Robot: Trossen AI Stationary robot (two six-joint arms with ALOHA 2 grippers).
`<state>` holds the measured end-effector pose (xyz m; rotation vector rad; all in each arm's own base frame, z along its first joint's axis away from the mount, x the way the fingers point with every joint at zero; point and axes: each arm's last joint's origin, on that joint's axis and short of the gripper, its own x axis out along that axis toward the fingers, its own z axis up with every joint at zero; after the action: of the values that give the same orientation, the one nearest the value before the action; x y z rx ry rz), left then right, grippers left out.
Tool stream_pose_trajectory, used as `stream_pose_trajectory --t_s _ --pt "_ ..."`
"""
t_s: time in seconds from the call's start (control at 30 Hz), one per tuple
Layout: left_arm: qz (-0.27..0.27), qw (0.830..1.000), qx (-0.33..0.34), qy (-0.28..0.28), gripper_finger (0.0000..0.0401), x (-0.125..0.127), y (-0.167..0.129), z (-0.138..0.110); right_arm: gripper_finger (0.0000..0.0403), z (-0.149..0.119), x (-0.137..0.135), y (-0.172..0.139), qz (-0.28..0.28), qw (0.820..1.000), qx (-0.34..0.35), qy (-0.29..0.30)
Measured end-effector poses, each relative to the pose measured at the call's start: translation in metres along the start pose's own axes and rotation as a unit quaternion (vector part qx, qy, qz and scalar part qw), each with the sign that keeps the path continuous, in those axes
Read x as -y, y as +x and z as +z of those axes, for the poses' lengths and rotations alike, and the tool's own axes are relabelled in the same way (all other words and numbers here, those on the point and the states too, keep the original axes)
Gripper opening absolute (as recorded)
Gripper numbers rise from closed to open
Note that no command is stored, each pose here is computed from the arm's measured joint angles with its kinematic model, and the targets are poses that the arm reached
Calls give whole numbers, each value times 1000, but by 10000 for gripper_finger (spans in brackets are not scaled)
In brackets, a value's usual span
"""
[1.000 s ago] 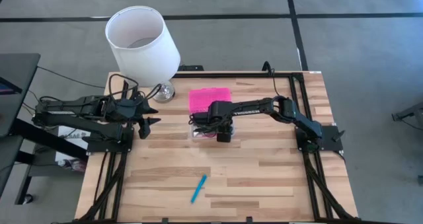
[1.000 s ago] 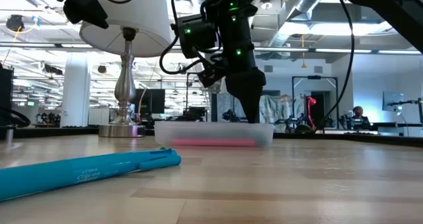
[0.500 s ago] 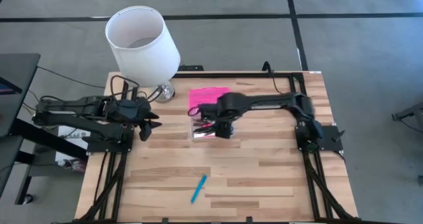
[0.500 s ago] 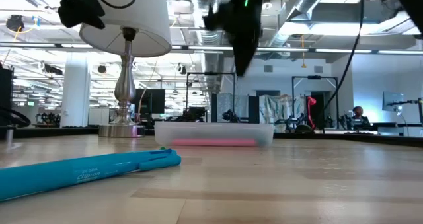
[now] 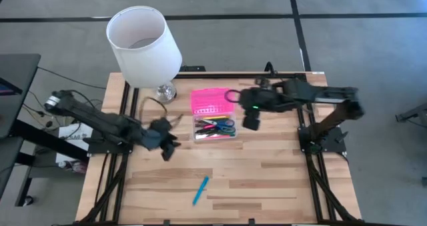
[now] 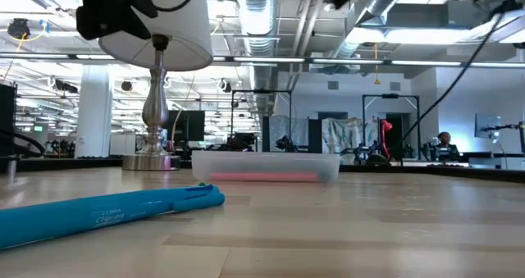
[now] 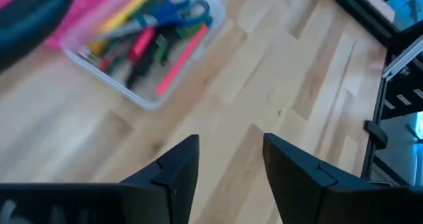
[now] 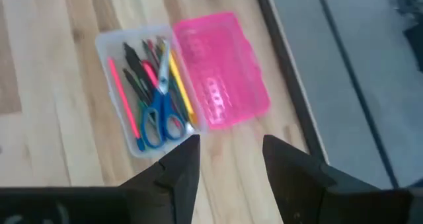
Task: Pick & place school supplies into a supply box
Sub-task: Put the blue pen into the supply box
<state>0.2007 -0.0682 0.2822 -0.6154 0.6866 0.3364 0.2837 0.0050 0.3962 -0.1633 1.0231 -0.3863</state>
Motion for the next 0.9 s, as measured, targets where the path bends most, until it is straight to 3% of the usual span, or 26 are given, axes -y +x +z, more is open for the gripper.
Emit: stream_pose_trajectory --t_s 0.23,0.43,0.57,0.7,0.9 --pt "-5 998 -23 -54 140 33 49 -30 157 -69 11 -23 -6 996 59 69" --pt "-49 994 -33 -92 123 55 85 -47 155 -112 11 -29 21 987 99 124" --pt "-65 992 -52 -91 115 65 102 -57 155 -127 7 -32 41 984 113 135" --pt "-61 994 -71 -52 108 82 112 -62 151 -134 2 -32 44 984 118 130" --pt "-13 994 -112 -5 105 100 124 -65 145 -137 -4 -35 45 985 124 115"
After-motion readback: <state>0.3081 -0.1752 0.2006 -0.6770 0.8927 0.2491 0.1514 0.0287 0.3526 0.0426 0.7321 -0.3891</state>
